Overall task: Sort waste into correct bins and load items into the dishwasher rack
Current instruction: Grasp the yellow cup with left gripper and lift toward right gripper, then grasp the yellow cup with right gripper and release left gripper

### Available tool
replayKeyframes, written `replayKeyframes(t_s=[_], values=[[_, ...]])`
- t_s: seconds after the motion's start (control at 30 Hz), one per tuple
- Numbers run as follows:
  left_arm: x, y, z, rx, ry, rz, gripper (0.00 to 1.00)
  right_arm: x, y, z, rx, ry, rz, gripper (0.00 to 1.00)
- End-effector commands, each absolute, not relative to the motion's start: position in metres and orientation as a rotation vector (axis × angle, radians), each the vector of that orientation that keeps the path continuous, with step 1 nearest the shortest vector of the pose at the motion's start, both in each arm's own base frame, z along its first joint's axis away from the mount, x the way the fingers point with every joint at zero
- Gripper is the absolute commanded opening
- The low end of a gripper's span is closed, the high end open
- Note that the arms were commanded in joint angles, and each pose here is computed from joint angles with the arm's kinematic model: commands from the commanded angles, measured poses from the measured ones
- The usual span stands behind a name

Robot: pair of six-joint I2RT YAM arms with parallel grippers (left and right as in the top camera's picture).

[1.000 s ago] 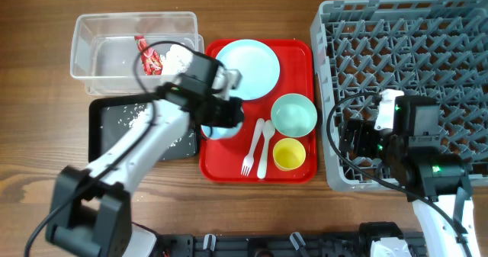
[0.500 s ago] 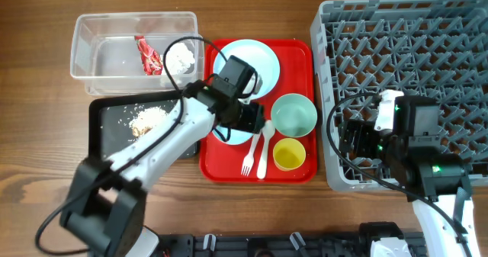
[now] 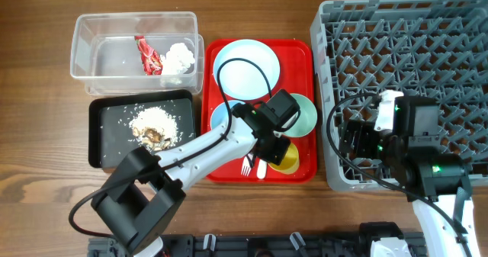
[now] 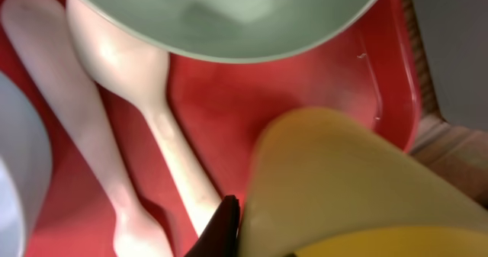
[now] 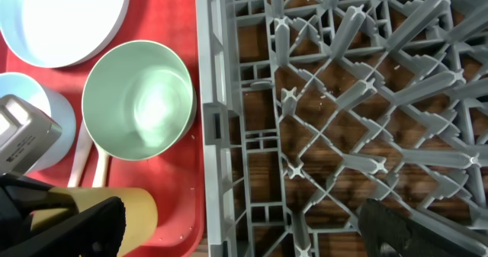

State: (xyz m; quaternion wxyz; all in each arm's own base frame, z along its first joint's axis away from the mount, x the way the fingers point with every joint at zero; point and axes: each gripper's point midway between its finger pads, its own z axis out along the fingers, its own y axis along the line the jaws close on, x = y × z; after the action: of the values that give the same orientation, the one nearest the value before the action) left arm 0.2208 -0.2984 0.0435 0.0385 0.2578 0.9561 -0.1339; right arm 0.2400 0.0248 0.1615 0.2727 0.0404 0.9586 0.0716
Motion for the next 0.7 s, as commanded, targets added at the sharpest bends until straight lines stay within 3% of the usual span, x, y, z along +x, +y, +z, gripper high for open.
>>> replayKeyframes(t_s=[0.0, 0.2, 0.3, 0.4, 0.47, 0.67], values=[[0.233, -0.298, 0.068, 0.749, 2.89, -0.453, 0.04, 0.243, 0.028, 0.171, 0.112, 2.554, 0.219, 1.0], [0.292, -0.279, 0.19, 0.413, 2.646, -1.08, 0.04, 0.257, 0.005, 0.176, 0.401, 2.476, 0.132, 1.0], [0.339, -0.253, 0.2, 0.096, 2.596, -1.421, 0.04, 0.274, 0.087, 0.193, -0.041, 2.418, 0.659, 1.0], [0.328, -0.27, 0.214, 0.233, 2.481, -1.94, 0.04, 0.256, 0.146, 0.203, -0.394, 2.319, 1.158, 1.0], [0.325, -0.279, 0.195, 0.22, 2.531, -1.99, 0.04, 0.256, 0.163, 0.207, -0.505, 2.221, 1.375, 1.0], [0.306, -0.301, 0.199, 0.369, 2.486, -2.125, 0.04, 0.298, 0.176, 0.216, -0.599, 1.993, 1.516, 1.0]])
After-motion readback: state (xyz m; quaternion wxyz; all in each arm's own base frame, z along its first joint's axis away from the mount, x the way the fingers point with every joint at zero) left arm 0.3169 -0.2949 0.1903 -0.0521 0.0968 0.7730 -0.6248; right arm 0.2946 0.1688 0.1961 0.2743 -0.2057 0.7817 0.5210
